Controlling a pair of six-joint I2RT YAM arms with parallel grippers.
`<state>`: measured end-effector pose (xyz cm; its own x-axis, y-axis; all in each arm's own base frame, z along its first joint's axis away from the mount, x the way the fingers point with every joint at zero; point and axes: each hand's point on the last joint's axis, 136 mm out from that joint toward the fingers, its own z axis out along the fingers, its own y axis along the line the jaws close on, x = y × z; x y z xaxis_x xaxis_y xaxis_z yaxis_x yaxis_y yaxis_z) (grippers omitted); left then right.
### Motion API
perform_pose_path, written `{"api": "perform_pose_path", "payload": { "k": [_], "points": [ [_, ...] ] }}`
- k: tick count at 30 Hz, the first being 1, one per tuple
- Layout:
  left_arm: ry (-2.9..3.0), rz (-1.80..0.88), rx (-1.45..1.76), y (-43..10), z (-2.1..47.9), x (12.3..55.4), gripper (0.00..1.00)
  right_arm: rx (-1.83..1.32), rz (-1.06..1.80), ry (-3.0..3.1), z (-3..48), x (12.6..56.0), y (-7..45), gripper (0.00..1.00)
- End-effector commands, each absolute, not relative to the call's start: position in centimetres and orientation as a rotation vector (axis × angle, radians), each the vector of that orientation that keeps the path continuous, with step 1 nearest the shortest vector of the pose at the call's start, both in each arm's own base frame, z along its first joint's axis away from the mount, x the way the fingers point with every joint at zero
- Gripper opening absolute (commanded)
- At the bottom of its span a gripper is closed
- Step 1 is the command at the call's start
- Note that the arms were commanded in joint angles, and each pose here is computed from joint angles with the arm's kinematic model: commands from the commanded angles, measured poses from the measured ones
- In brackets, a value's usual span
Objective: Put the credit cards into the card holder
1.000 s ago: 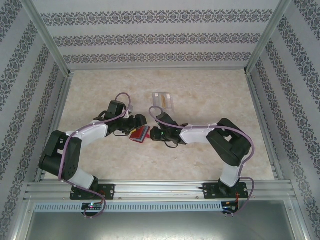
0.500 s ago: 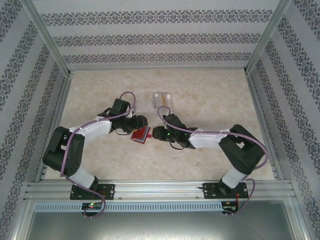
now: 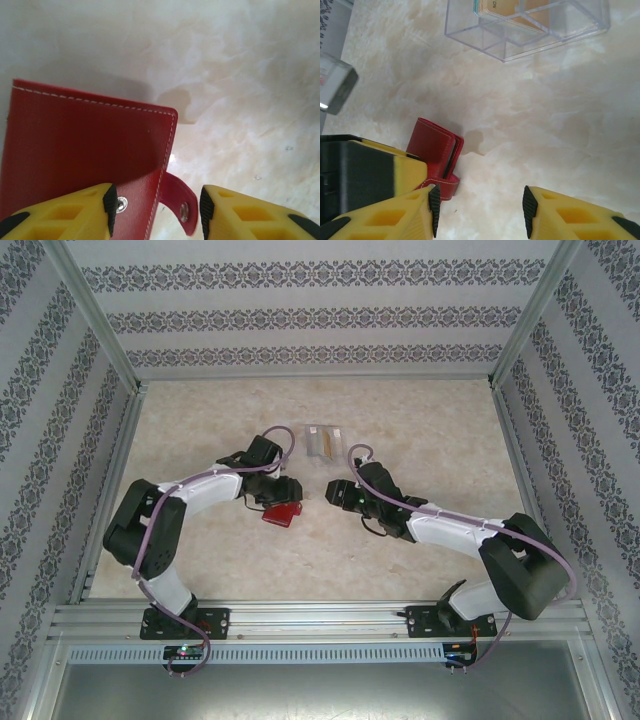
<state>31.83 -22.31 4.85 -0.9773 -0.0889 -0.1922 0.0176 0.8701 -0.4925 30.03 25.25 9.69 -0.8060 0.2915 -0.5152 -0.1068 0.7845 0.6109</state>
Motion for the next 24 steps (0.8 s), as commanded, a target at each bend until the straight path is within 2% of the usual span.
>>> {"api": "perform_pose_path", "payload": {
  "k": [1, 5, 8, 12, 19, 24],
  "points": [
    [2.842, -0.798, 0.002, -23.6, 5.1, 31.3, 0.48, 0.121, 0.83, 2.352, 9.8, 30.0, 24.5, 0.49],
    [2.863, -0.787, 0.017, -24.1, 5.0, 31.3, 0.44, 0.132, 0.819, 2.368, 9.0, 29.9, 24.0, 0.5],
    [2.901, -0.759, 0.021, -24.2, 4.5, 31.0, 0.34, 0.142, 0.838, 2.379, 8.7, 29.9, 24.0, 0.51],
    [2.919, -0.756, 0.039, -24.5, 4.4, 30.8, 0.28, 0.146, 0.84, 2.385, 8.4, 30.0, 24.0, 0.51],
    [2.908, -0.743, 0.109, -24.0, 6.0, 30.1, 0.34, 0.135, 0.866, 2.408, 8.2, 29.8, 24.2, 0.51],
    [2.878, -0.731, 0.233, -24.0, 7.1, 30.0, 0.41, 0.119, 0.884, 2.427, 7.8, 29.6, 24.6, 0.51]
  ]
}}
